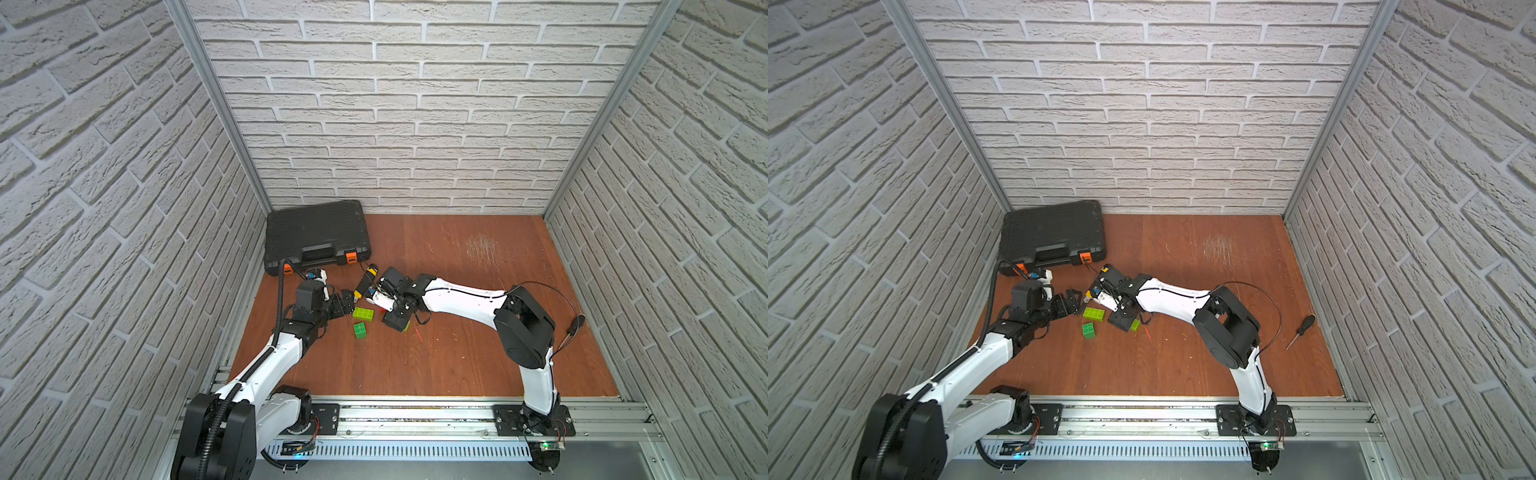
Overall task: Assemble a spoon with lego
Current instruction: Pick up the lego brick from the center of the board.
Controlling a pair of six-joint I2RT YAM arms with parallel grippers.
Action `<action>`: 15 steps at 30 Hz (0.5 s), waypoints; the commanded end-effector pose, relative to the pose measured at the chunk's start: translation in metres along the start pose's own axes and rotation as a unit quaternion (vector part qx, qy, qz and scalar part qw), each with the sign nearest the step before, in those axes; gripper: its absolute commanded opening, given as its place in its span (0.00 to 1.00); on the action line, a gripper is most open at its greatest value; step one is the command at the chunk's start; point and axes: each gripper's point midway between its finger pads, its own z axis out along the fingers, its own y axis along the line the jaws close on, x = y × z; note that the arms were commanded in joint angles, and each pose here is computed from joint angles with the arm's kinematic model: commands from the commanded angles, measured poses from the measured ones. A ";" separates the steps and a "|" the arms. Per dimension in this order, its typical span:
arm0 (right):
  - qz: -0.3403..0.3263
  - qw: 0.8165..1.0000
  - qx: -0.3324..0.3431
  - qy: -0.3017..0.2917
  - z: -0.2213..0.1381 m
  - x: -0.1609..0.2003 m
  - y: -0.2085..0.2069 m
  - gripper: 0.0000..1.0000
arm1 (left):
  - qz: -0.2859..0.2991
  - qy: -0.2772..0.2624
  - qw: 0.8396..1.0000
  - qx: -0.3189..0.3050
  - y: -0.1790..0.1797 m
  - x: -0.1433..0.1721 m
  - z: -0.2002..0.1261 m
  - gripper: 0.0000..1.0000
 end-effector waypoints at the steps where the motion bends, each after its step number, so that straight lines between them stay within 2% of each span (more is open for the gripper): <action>1: -0.007 1.000 0.012 0.001 -0.001 0.001 -0.002 0.61 | -0.005 -0.009 1.000 0.008 -0.003 -0.005 0.000 0.98; 15: -0.010 1.000 0.009 0.023 0.011 0.011 -0.002 0.52 | -0.009 -0.007 1.000 0.008 -0.002 -0.004 0.002 0.98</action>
